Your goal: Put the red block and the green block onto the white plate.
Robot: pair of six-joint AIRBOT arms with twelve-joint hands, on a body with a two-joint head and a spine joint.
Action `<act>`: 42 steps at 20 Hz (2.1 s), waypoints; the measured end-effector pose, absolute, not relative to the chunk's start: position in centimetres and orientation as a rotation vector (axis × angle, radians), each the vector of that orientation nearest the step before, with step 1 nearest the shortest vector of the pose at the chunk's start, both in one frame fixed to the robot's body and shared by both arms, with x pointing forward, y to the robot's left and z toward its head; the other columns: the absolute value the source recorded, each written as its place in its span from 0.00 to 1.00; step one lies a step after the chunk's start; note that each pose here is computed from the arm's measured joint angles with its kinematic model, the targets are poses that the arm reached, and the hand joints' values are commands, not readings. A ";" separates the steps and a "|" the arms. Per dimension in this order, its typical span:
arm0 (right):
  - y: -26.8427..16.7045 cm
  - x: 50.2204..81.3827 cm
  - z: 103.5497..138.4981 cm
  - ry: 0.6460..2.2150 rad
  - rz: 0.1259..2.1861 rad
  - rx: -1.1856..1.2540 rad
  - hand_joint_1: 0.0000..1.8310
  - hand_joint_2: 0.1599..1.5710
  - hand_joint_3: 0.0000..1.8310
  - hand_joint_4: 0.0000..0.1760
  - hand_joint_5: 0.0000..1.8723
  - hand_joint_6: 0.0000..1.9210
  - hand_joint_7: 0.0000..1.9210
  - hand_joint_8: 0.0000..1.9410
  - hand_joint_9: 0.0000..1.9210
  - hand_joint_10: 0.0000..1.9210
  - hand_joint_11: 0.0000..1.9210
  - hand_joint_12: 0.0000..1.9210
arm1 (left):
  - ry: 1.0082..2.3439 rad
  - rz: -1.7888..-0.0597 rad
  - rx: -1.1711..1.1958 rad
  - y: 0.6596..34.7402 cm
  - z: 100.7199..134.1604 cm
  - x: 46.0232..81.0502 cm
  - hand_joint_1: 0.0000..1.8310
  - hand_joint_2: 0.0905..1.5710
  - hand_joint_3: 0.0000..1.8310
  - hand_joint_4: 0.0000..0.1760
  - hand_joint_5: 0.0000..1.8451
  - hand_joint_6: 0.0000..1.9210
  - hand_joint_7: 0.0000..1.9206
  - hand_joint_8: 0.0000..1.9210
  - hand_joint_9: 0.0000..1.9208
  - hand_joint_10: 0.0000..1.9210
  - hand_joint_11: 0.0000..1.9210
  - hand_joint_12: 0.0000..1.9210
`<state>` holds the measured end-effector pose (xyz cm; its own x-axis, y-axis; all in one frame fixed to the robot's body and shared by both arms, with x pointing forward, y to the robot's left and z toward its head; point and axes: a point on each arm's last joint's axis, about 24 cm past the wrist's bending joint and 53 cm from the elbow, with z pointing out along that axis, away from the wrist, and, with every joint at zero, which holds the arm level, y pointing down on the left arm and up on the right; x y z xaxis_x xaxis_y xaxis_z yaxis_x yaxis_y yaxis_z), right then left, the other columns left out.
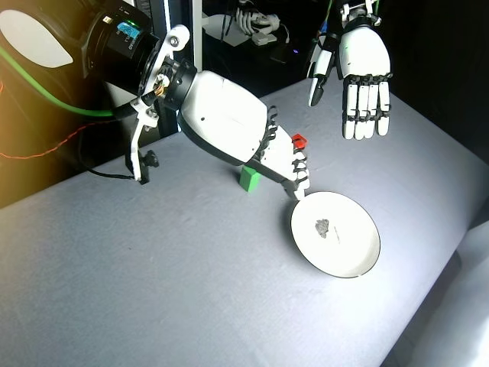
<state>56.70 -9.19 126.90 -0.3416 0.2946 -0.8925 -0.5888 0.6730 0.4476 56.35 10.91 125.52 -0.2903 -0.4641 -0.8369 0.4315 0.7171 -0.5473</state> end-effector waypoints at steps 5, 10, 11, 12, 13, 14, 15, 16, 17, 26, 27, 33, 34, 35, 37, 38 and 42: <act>-9.2 56.7 127.3 1.667 0.908 -0.255 0.05 0.78 0.00 0.00 0.14 0.00 0.14 0.00 0.13 0.00 0.00 0.28 | 1.653 -0.872 -0.029 10.9 125.4 56.4 0.05 0.70 0.00 0.00 0.11 0.00 0.11 0.00 0.09 0.00 0.00 0.23; -9.6 56.9 128.3 1.610 0.918 -0.236 0.06 0.77 0.00 0.00 0.13 0.00 0.12 0.00 0.11 0.00 0.00 0.26 | 1.681 -0.865 -0.014 10.7 124.4 56.1 0.07 0.70 0.00 0.00 0.13 0.00 0.12 0.00 0.09 0.00 0.00 0.23; -9.9 57.0 128.5 1.592 0.918 -0.206 0.04 0.75 0.00 0.00 0.13 0.00 0.12 0.00 0.11 0.00 0.00 0.24 | 1.685 -0.872 -0.015 10.4 124.2 56.1 0.06 0.69 0.00 0.00 0.14 0.00 0.12 0.00 0.09 0.00 0.00 0.22; -10.1 57.0 128.4 1.581 0.902 -0.178 0.04 0.73 0.00 0.00 0.12 0.00 0.10 0.00 0.10 0.00 0.00 0.23 | 1.689 -0.884 -0.013 9.8 123.8 56.0 0.03 0.68 0.00 0.00 0.14 0.00 0.10 0.00 0.07 0.00 0.00 0.14; -10.2 56.8 128.1 1.572 0.882 -0.163 0.07 0.68 0.00 0.12 0.11 0.00 0.06 0.00 0.06 0.00 0.00 0.19 | 1.695 -0.888 -0.006 9.4 123.4 55.9 0.03 0.67 0.00 0.08 0.15 0.00 0.08 0.00 0.04 0.00 0.00 0.05; -10.1 56.5 127.6 1.579 0.875 -0.140 0.05 0.64 0.00 0.30 0.10 0.00 0.03 0.00 0.04 0.00 0.00 0.16 | 1.709 -0.903 -0.010 8.7 122.4 55.6 0.06 0.66 0.00 0.26 0.15 0.00 0.06 0.00 0.02 0.00 0.00 0.01; -10.1 56.3 127.5 1.583 0.875 -0.127 0.09 0.61 0.00 0.37 0.10 0.00 0.01 0.00 0.01 0.00 0.00 0.11 | 1.712 -0.914 -0.026 8.5 121.8 55.4 0.09 0.64 0.00 0.41 0.16 0.00 0.04 0.00 0.00 0.00 0.00 0.00; -10.0 56.3 127.5 1.588 0.894 -0.090 0.11 0.58 0.00 0.40 0.11 0.00 0.00 0.00 0.00 0.00 0.00 0.09 | 1.711 -0.919 -0.042 8.4 121.3 55.3 0.11 0.63 0.00 0.46 0.17 0.01 0.03 0.00 0.00 0.00 0.00 0.00; -9.8 56.6 127.7 1.584 0.907 -0.049 0.15 0.55 0.00 0.36 0.11 0.00 0.00 0.00 0.00 0.00 0.00 0.02 | 1.700 -0.914 -0.059 8.5 120.9 55.0 0.15 0.62 0.00 0.45 0.18 0.01 0.03 0.00 0.00 0.00 0.00 0.00; -5.5 56.8 123.3 1.736 0.922 0.012 0.35 0.47 0.00 0.42 0.29 0.01 0.01 0.00 0.00 0.00 0.00 0.00 | 1.666 -0.915 -0.141 8.4 119.9 55.3 0.26 0.63 0.00 0.65 0.39 0.01 0.08 0.01 0.00 0.00 0.00 0.08; -4.9 56.7 123.2 1.734 0.922 0.008 0.38 0.46 0.00 0.45 0.30 0.02 0.02 0.01 0.00 0.00 0.00 0.00 | 1.666 -0.916 -0.146 8.4 119.7 55.5 0.27 0.64 0.00 0.65 0.39 0.01 0.07 0.00 0.00 0.00 0.00 0.09; -3.4 58.1 122.4 1.707 0.902 0.041 0.43 0.45 0.00 0.38 0.33 0.01 0.06 0.00 0.01 0.00 0.00 0.00 | 1.650 -0.941 -0.145 7.3 119.3 56.1 0.26 0.65 0.00 0.68 0.37 0.00 0.07 0.00 0.00 0.00 0.01 0.01; -3.3 58.3 122.1 1.717 0.898 0.052 0.43 0.45 0.00 0.37 0.34 0.01 0.07 0.01 0.02 0.01 0.00 0.00 | 1.648 -0.937 -0.146 7.4 119.2 56.3 0.27 0.64 0.00 0.70 0.38 0.01 0.07 0.01 0.01 0.00 0.02 0.01; -3.3 58.6 121.7 1.722 0.888 0.056 0.42 0.45 0.00 0.36 0.34 0.00 0.09 0.00 0.02 0.00 0.00 0.00 | 1.644 -0.934 -0.152 7.5 119.2 56.4 0.30 0.63 0.00 0.62 0.39 0.01 0.08 0.00 0.01 0.00 0.01 0.01; -3.1 59.0 121.2 1.735 0.889 0.075 0.43 0.45 0.00 0.24 0.35 0.01 0.11 0.01 0.03 0.00 0.00 0.00 | 1.652 -0.938 -0.159 7.4 118.8 56.5 0.27 0.65 0.00 0.64 0.37 0.00 0.07 0.00 0.00 0.00 0.00 0.01; -3.1 59.1 121.1 1.736 0.889 0.076 0.43 0.45 0.00 0.24 0.35 0.01 0.10 0.00 0.03 0.00 0.00 0.00 | 1.651 -0.943 -0.160 7.2 118.7 56.5 0.28 0.64 0.00 0.58 0.38 0.01 0.07 0.00 0.01 0.00 0.01 0.01; -2.9 59.8 120.2 1.744 0.870 0.071 0.41 0.47 0.00 0.36 0.33 0.00 0.07 0.00 0.01 0.00 0.00 0.00 | 1.649 -0.952 -0.165 6.9 118.3 56.6 0.28 0.62 0.00 0.58 0.39 0.00 0.08 0.00 0.02 0.00 0.00 0.10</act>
<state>59.82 -2.93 120.23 -0.3689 0.4591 -0.8081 -0.3698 0.7252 0.5808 56.56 6.94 118.26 -0.3242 -0.5688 -0.7558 0.3699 0.6591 -0.6547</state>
